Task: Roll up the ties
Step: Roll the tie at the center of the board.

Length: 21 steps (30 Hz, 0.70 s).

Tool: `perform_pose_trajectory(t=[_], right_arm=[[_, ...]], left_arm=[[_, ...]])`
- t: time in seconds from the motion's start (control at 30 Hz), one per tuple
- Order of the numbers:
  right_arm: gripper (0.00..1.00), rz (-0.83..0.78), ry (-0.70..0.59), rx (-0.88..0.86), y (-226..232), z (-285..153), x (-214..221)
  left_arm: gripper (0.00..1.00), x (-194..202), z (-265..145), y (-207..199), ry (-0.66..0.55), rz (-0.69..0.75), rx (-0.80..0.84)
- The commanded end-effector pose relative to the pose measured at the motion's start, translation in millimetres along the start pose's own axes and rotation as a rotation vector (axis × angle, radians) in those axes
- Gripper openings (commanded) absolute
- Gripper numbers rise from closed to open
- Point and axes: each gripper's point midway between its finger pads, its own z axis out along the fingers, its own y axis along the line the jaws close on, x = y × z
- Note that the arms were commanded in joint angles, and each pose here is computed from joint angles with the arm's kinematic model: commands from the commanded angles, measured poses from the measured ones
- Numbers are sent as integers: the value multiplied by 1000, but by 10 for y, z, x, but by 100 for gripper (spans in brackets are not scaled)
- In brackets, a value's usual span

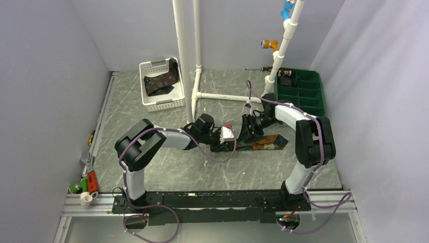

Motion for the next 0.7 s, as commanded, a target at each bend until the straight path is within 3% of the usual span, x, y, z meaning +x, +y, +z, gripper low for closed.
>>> perform_pose_trajectory(t=[0.0, 0.3, 0.67], right_arm=[[55, 116, -17, -144, 199, 156, 34], [50, 124, -54, -196, 114, 336, -238], [51, 125, 0, -261, 270, 354, 45]], left_arm=[[13, 720, -61, -267, 261, -111, 37], [13, 714, -32, -311, 272, -110, 57], [14, 686, 3, -265, 272, -124, 50]])
